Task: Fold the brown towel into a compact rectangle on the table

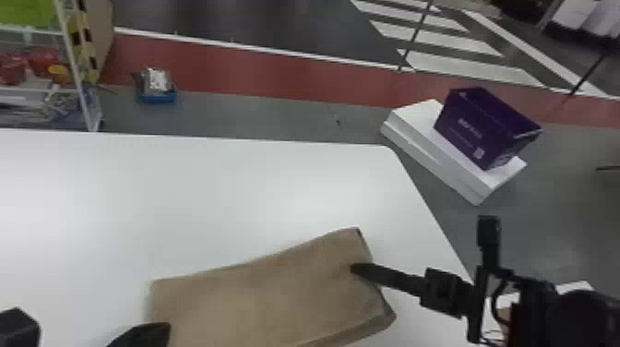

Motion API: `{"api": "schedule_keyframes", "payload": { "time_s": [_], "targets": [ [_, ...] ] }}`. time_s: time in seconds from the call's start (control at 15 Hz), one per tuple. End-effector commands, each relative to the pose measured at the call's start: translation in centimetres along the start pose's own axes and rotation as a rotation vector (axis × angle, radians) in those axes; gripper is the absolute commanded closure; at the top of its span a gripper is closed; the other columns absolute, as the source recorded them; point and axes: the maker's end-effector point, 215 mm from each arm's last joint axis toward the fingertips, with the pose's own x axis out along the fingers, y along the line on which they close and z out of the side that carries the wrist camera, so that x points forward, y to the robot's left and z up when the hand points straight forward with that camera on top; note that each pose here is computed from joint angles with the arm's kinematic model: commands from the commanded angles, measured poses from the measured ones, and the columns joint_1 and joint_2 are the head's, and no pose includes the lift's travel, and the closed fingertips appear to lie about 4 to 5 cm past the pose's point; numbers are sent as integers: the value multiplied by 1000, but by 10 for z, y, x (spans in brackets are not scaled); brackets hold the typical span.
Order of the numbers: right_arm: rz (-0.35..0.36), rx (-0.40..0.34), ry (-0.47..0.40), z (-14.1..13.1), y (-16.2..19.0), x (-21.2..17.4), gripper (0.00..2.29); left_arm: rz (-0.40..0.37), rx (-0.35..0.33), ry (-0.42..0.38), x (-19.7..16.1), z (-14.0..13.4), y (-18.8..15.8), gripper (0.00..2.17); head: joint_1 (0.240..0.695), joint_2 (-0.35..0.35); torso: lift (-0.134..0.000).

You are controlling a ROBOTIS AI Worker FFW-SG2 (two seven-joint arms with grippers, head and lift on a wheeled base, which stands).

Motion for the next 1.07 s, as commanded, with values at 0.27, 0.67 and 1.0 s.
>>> {"api": "schedule_keyframes", "payload": {
  "time_s": [0.27, 0.67, 1.0],
  "targets": [
    [138, -24, -17, 4, 48, -1, 1295, -6, -15, 22, -2, -12, -4, 1717, 695, -294, -123],
    [277, -42, 0, -8, 110, 24, 1295, -29, -11, 26, 10, -11, -18, 1717, 695, -239, -123],
    [328, -78, 115, -47, 154, 69, 1295, -49, -8, 40, 21, -10, -30, 1717, 695, -168, -123]
  ]
}}
